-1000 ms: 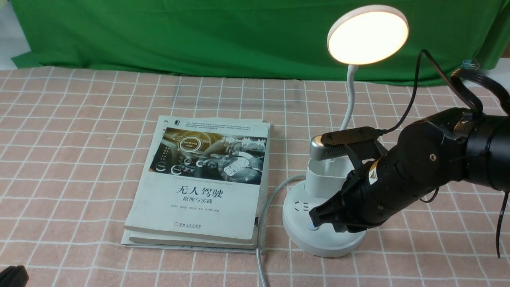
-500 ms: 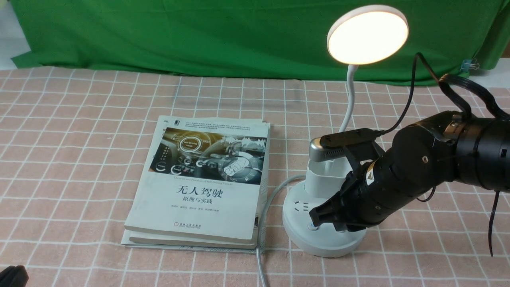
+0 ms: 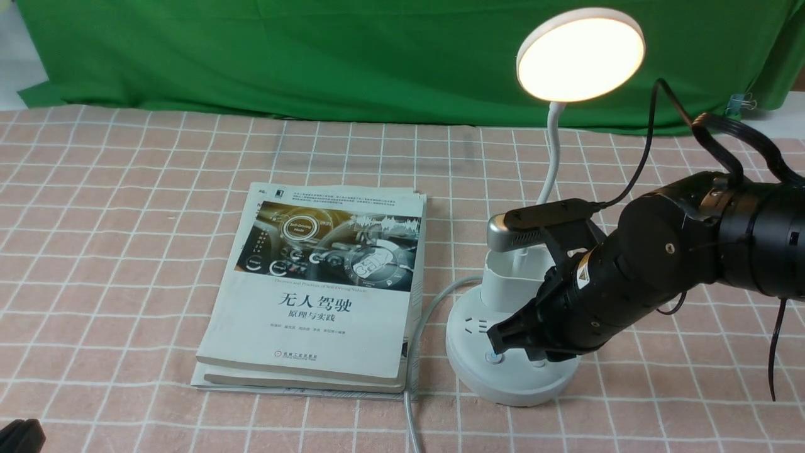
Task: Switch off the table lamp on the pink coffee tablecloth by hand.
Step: 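Press the power button on the lamp base to turn the lamp off with the right gripper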
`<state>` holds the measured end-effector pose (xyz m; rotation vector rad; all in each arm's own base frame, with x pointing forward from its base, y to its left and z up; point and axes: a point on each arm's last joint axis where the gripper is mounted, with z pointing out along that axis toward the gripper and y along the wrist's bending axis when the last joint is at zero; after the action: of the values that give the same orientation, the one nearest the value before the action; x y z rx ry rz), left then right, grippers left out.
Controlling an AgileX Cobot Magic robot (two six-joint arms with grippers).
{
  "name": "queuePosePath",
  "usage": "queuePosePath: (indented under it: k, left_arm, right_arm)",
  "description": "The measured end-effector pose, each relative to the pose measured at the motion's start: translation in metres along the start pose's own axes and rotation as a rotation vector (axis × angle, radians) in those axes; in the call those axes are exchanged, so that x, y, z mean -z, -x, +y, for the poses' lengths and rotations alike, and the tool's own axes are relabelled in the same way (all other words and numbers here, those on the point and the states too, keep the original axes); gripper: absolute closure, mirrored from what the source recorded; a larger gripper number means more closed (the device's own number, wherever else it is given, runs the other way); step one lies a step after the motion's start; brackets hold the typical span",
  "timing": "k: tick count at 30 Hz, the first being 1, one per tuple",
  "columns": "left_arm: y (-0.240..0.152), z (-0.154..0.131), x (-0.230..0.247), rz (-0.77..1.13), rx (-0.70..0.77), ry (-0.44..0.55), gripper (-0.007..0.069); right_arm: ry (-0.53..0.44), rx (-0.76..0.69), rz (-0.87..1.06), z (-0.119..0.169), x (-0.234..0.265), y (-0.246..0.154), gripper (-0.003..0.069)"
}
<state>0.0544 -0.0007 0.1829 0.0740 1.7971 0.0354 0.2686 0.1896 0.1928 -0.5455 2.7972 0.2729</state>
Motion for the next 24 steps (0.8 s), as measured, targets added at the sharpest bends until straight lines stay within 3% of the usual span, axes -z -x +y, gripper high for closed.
queuePosePath:
  k: [9, 24]
  left_arm:
    - [0.000, 0.000, 0.000, 0.000, 0.000, 0.000, 0.0619]
    - [0.000, 0.000, 0.000, 0.000, 0.000, 0.000, 0.0619]
  right_arm:
    - [-0.005, -0.007, 0.040, 0.000, -0.016, 0.002, 0.0620]
    - [0.007, 0.008, -0.036, 0.001, 0.017, 0.000, 0.0620]
